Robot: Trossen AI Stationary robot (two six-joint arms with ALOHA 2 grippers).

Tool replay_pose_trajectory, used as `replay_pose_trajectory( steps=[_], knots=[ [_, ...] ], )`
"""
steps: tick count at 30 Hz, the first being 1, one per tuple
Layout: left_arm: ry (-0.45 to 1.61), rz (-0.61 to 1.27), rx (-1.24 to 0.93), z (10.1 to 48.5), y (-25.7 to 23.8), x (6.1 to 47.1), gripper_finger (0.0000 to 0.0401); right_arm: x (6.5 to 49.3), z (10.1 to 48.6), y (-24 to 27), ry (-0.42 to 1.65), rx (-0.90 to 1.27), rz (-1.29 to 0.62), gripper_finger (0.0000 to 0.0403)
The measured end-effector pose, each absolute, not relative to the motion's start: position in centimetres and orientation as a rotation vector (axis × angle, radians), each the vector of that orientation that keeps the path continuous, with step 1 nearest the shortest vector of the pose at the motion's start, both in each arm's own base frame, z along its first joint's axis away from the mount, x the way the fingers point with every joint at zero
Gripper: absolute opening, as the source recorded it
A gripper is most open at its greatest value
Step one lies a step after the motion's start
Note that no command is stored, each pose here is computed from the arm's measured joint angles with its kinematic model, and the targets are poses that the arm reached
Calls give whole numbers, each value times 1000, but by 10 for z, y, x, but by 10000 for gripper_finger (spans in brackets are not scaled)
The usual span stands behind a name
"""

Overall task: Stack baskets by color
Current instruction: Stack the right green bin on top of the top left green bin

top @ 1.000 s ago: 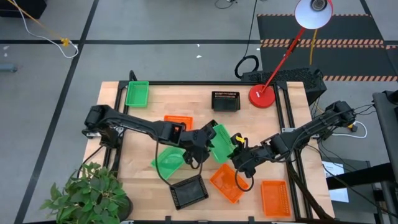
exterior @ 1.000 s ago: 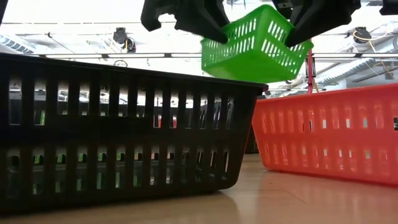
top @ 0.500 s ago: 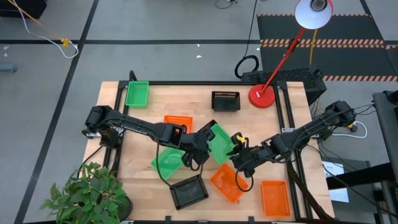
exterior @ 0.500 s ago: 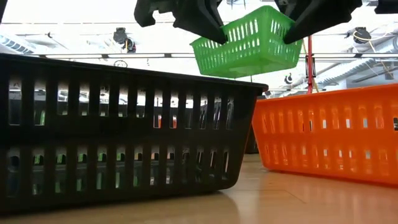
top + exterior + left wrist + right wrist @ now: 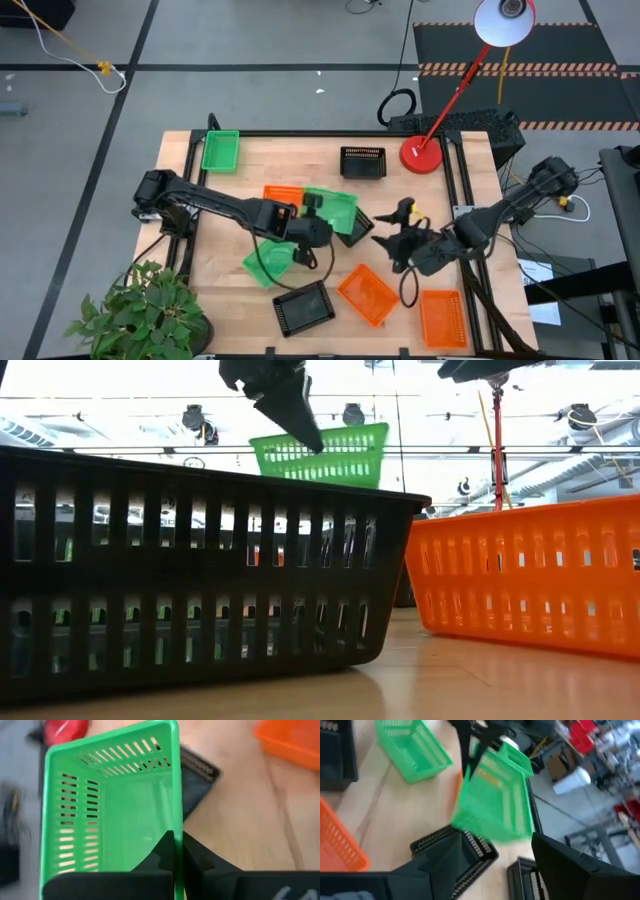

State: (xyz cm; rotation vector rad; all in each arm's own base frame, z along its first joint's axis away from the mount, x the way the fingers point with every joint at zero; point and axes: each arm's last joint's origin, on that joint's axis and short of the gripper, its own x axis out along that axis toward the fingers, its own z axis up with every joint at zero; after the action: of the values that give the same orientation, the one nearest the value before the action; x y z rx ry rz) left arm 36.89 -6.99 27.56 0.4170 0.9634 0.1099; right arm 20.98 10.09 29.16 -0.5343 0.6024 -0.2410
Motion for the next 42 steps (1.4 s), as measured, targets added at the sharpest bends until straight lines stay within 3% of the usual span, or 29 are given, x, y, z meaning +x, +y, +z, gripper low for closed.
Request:
replay_pose_trajectory(
  steps=[5,11,23,34,42],
  knots=[
    [950,414,176,286,-57,354,19,195,294,92,629,-478,-266,230],
    [849,739,-80,303,-35,335,12,184,268,84,594,-534,-248,208],
    [971,1254,-315,299,27,294,18,172,250,74,410,-637,-224,170],
    [1113,1503,-332,300,90,265,13,176,239,60,373,-637,-296,148],
    [1164,1575,-336,300,126,251,14,175,230,58,390,-627,-301,148]
  ],
)
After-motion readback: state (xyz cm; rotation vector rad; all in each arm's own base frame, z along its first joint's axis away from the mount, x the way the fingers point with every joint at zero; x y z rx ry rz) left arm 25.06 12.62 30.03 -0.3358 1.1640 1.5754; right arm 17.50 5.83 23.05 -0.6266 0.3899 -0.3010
